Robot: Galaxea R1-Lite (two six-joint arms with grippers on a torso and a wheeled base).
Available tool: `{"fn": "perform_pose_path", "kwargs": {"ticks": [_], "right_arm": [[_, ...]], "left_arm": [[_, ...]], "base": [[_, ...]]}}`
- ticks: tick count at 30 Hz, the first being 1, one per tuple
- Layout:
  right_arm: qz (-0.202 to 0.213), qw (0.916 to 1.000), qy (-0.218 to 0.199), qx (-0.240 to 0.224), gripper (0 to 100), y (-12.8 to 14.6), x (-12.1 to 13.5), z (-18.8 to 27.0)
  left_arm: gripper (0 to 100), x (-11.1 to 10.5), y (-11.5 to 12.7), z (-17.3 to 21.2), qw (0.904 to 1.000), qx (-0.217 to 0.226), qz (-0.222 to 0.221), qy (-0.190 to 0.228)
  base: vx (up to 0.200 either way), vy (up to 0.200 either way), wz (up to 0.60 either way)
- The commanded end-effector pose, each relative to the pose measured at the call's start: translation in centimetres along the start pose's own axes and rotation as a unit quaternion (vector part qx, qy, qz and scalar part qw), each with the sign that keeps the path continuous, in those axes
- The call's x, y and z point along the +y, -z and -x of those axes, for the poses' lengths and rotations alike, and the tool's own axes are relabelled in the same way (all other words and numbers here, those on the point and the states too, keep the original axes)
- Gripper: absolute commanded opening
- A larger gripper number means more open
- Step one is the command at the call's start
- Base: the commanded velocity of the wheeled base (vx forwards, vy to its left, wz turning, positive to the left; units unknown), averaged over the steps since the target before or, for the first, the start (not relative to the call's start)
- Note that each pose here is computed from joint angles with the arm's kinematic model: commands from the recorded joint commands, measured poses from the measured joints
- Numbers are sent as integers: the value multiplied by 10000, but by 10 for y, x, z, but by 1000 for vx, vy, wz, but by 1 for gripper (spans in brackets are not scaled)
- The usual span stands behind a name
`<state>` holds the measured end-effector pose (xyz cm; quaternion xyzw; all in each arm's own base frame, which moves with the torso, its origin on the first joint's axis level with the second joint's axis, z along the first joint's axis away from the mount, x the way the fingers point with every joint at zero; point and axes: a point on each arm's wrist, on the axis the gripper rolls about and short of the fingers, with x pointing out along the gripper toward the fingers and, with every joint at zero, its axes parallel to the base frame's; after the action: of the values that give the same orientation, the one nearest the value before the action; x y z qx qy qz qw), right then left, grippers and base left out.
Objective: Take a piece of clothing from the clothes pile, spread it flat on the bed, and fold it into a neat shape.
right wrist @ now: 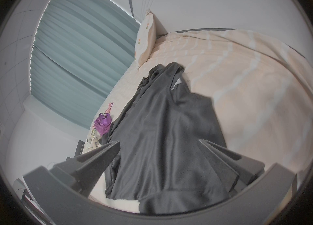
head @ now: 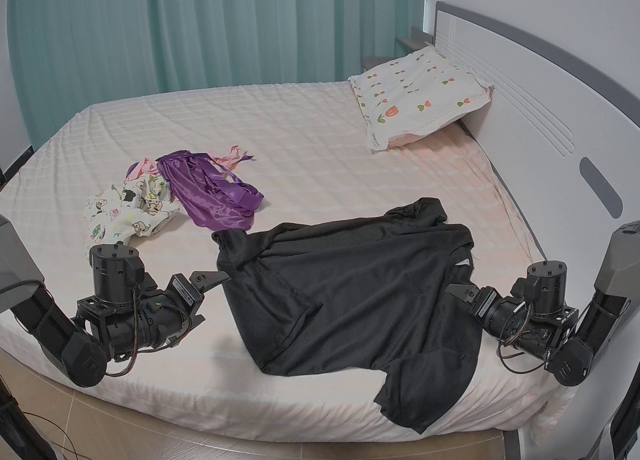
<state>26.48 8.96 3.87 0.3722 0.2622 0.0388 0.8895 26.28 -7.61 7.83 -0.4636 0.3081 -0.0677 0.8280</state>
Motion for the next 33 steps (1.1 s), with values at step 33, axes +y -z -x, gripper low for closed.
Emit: {"fn": "perform_pose_path", "kwargs": {"ticks": [33], "right_arm": [[65,9993,-364,35,100,7,12,2]], "left_arm": [[100,0,-5,-7,9994,-325,-35,-124]], "base": [[-6,55,0]]}}
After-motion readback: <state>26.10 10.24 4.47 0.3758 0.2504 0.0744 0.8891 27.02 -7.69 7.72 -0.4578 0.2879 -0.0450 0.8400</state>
